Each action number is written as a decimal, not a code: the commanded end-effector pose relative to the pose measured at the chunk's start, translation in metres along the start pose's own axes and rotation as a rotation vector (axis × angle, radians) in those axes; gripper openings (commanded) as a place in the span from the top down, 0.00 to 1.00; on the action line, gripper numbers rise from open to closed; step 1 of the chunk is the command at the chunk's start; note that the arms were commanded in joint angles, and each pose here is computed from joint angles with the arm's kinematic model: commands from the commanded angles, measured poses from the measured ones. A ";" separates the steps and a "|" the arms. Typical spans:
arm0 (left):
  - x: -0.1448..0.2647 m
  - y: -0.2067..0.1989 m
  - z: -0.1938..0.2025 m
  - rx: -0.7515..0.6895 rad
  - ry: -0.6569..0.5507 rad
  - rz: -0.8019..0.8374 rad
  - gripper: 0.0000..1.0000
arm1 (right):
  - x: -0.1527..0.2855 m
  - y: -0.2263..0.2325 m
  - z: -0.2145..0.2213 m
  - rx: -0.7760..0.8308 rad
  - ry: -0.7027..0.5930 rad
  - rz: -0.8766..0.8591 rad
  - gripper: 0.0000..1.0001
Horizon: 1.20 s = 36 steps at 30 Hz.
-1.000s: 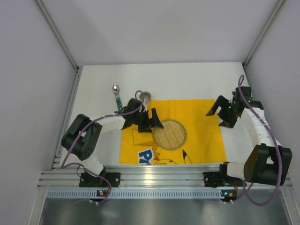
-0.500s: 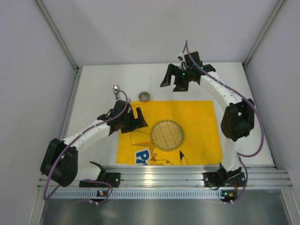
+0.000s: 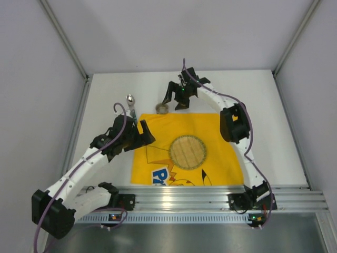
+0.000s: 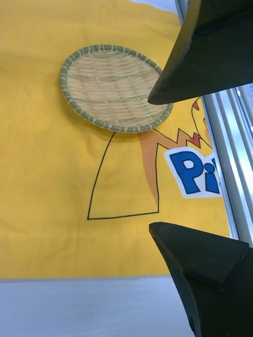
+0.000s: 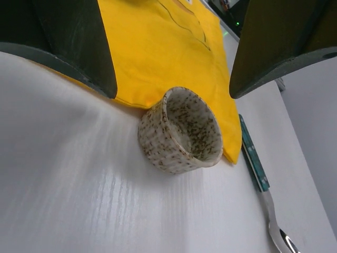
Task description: Set the dinner table for one person
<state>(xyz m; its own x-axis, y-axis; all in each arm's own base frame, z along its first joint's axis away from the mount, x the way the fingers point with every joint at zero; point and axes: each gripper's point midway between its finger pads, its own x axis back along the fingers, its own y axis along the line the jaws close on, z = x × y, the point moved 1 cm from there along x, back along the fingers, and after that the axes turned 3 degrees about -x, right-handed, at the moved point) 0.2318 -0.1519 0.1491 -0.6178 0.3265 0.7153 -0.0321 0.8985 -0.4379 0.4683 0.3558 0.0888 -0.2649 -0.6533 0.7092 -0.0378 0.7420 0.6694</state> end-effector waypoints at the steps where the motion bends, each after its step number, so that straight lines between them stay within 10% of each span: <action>1: 0.011 0.018 0.002 -0.010 -0.012 -0.072 0.02 | -0.012 0.028 0.001 0.008 -0.023 -0.048 0.13; 6: 0.018 0.020 -0.003 -0.033 -0.018 -0.089 0.02 | -0.029 0.016 0.002 -0.013 -0.044 0.006 0.25; 12: 0.021 0.022 -0.003 -0.041 -0.011 -0.094 0.02 | -0.042 0.002 -0.005 -0.051 -0.076 0.050 0.90; 15: 0.020 0.021 -0.003 -0.045 -0.008 -0.089 0.02 | -0.036 0.016 -0.013 -0.058 -0.096 0.011 1.00; 27: 0.010 0.011 -0.026 -0.076 -0.028 -0.081 0.02 | 0.086 0.040 -0.071 -0.033 -0.266 -0.096 1.00; 36: -0.021 0.054 -0.079 0.037 -0.039 -0.130 0.02 | 0.222 -0.153 -0.001 -0.155 -0.346 0.327 1.00</action>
<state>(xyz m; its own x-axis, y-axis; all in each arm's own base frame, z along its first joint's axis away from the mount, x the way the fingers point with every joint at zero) 0.2724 -0.0994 0.1394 -0.5799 0.1717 0.7964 -0.1543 0.9367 -0.3143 0.4475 0.1397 0.1438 -0.5242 -0.3797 0.7622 0.2332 0.7969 0.5573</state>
